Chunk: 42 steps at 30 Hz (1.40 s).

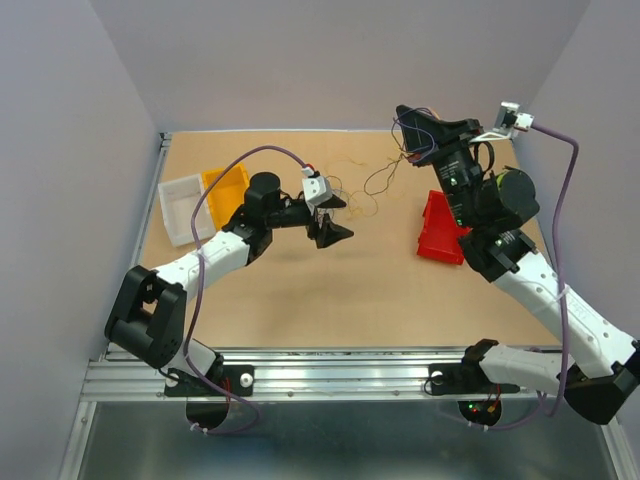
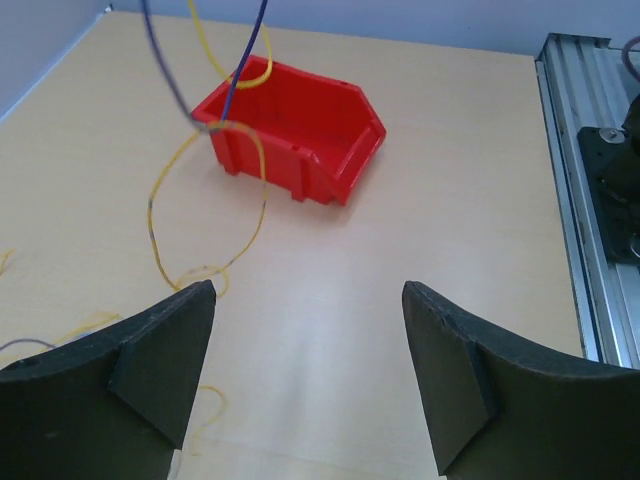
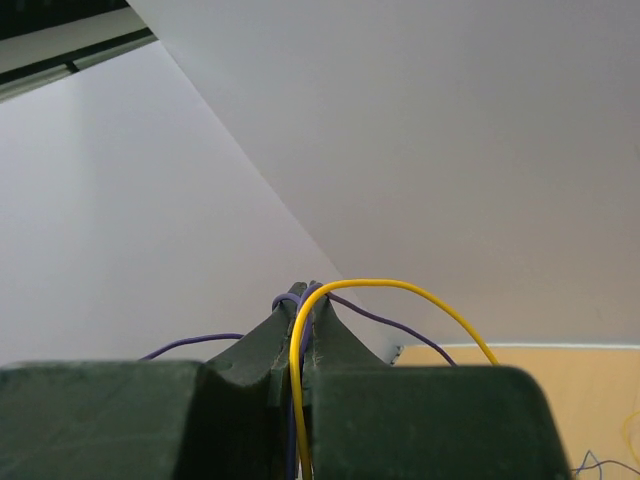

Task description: Untangle the cables

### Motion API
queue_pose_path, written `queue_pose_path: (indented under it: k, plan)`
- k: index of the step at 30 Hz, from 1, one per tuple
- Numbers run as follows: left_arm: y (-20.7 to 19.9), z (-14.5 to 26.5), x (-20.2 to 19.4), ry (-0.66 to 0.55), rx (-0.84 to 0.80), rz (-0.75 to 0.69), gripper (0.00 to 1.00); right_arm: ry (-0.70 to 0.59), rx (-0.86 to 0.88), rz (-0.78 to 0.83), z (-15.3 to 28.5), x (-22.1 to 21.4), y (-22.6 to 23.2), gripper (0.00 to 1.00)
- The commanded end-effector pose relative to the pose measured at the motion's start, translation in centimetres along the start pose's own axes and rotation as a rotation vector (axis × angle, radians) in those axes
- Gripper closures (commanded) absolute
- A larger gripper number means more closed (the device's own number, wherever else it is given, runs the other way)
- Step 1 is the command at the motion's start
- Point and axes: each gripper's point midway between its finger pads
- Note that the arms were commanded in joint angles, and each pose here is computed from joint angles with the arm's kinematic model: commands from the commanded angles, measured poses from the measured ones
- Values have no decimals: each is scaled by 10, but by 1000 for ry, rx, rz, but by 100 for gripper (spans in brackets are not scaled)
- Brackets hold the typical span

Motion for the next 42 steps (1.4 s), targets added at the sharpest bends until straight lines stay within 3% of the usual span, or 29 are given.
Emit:
queue_pose_path:
  k: [1, 5, 10, 25, 32, 38, 40, 41, 42]
  plan:
    - [-11, 1, 24, -61, -7, -143, 13, -37, 19, -47, -10, -6, 4, 99]
    - [-2, -5, 17, -38, 5, -115, 16, -20, 25, -67, -18, -21, 4, 100]
    - [30, -11, 12, -31, 139, -74, 20, -11, 45, -79, -19, -28, 6, 99]
    - [18, -28, -10, 43, -7, -38, 19, -18, 72, -106, -12, -24, 11, 100]
    - [36, -41, -18, 64, 75, -1, 23, -27, 86, -131, -14, -24, 14, 100]
    - [58, -51, -16, 55, 149, 53, 34, -29, 104, -153, -15, -24, 18, 99]
    - [61, -56, -14, 52, 145, 80, 46, -25, 109, -158, -13, -26, 19, 99]
    - [62, -57, -13, 52, 145, 84, 57, -30, 108, -159, -13, -24, 18, 99]
    - [61, -58, -11, 50, 142, 85, 79, -20, 100, -158, -10, -30, 15, 99]
Point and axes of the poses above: each gripper's point midway between its finger pads, its own z axis back along the fingers, its own y axis along the line the jaws close on, x = y × z, and after that the axes turned 15 degrees about z, right-handed
